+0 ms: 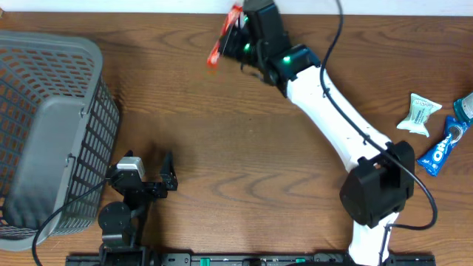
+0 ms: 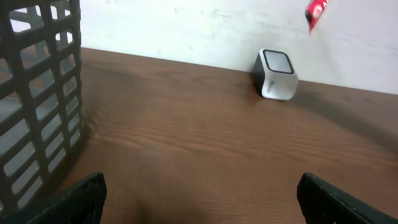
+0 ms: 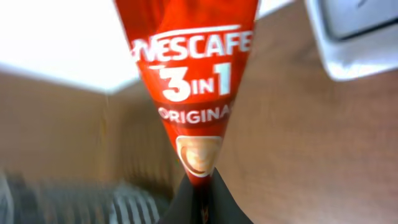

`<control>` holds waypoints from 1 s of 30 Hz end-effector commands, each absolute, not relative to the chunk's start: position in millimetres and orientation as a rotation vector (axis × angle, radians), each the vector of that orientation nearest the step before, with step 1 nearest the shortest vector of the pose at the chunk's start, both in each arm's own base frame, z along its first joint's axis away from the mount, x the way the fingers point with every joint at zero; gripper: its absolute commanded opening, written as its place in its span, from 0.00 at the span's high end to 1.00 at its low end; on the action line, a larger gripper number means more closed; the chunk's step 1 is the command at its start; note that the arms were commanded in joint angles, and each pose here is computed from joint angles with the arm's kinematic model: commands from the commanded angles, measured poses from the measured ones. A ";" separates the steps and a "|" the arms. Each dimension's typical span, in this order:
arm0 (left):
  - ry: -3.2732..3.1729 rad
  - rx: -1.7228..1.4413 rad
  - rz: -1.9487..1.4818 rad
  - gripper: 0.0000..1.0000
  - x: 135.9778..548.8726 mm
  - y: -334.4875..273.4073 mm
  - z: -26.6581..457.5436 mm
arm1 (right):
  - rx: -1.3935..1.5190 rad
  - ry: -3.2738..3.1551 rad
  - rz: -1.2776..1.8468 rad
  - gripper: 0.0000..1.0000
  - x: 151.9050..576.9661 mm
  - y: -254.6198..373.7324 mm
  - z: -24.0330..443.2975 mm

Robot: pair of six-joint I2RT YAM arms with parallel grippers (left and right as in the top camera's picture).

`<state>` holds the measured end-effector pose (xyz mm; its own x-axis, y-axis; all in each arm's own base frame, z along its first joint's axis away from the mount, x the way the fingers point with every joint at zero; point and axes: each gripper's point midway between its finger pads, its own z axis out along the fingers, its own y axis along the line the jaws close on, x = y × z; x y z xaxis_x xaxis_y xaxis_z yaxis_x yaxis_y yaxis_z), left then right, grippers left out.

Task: Scan the item barcode
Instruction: 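Lift the red stick and hold it in front of the scanner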

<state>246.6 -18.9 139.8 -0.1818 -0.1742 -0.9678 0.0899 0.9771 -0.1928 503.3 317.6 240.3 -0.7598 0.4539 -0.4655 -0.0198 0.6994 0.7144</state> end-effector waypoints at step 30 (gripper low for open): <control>1.787 -0.071 -0.248 0.02 244.8 -19.7 124.2 | 1.028 2.108 0.936 0.98 638.7 283.8 107.8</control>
<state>246.6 -18.9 139.8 -0.1818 -0.1742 -0.9678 0.0899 0.9771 -0.1928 635.5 288.4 108.9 -0.5438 0.8058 -0.2343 0.3693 0.4805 0.7955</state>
